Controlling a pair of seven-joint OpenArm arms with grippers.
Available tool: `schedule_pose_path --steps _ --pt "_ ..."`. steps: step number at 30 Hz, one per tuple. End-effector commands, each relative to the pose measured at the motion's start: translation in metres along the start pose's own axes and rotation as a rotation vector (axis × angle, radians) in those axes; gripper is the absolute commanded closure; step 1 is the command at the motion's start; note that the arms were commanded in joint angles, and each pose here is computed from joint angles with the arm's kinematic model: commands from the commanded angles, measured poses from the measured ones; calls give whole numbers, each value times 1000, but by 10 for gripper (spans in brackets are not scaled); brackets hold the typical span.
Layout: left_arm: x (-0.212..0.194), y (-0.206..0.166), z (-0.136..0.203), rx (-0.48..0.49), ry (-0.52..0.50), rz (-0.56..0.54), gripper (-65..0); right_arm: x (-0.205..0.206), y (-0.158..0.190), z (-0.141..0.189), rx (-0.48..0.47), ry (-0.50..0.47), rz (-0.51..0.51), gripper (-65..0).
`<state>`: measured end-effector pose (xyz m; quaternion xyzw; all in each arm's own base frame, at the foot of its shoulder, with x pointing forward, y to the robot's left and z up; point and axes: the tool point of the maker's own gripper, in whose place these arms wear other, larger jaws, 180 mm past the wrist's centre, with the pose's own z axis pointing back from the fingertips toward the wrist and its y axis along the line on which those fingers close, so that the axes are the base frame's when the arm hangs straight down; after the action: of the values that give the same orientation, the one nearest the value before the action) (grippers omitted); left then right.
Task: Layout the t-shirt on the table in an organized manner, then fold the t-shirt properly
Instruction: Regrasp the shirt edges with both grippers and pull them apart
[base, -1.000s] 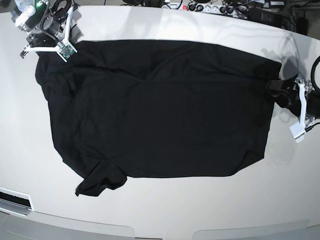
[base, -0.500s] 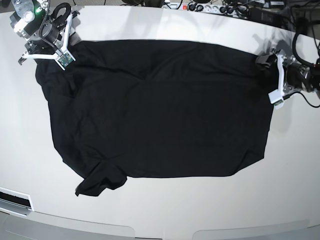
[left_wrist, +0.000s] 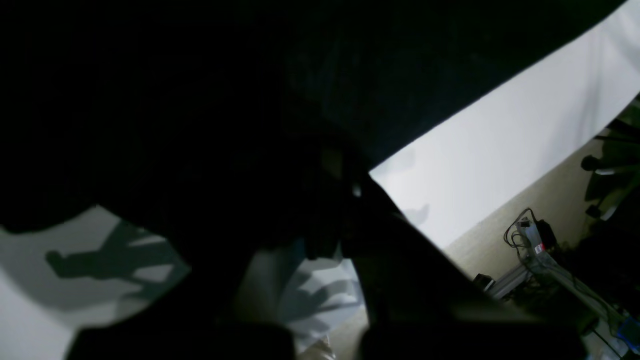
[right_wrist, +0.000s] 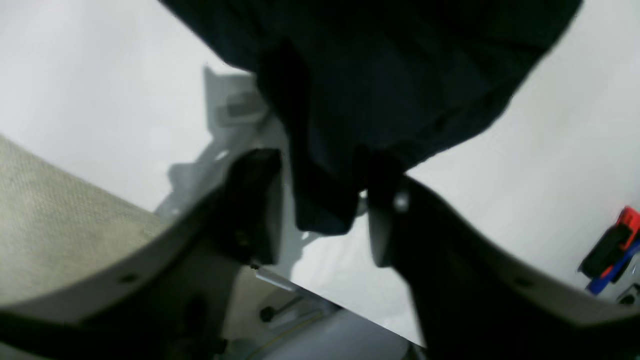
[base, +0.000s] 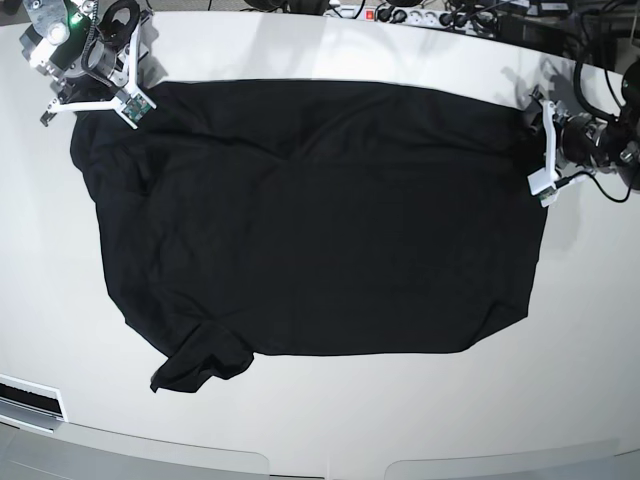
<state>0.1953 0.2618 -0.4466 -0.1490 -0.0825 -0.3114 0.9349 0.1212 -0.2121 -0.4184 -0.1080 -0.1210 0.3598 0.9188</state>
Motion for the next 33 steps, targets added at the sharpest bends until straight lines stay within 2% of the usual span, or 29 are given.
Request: schedule_pose_path --steps 1,7,9,15,22,28,31,33 --pt "7 9 11 22 -23 -12 0 3 -6 3 -15 -13 15 -223" --pt "9 9 11 22 -31 -12 0 8 -7 3 -21 -44 12 0" --pt "10 9 11 23 -37 -13 0 8 -9 3 -35 -41 21 0" --pt "7 14 11 51 -18 -31 0 -5 -42 7 -174 19 126 0" --pt "6 15 11 52 -16 -29 0 -20 -58 11 -193 82 208 0" --pt "-3 26 14 105 29 -60 0 -13 -31 6 -41 15 218 0" --pt "-7 34 23 129 22 -69 0 -11 -26 0 -10 -12 244 0" --pt "-9 37 26 137 20 -71 0 -17 -26 -4 1 4 244 0"
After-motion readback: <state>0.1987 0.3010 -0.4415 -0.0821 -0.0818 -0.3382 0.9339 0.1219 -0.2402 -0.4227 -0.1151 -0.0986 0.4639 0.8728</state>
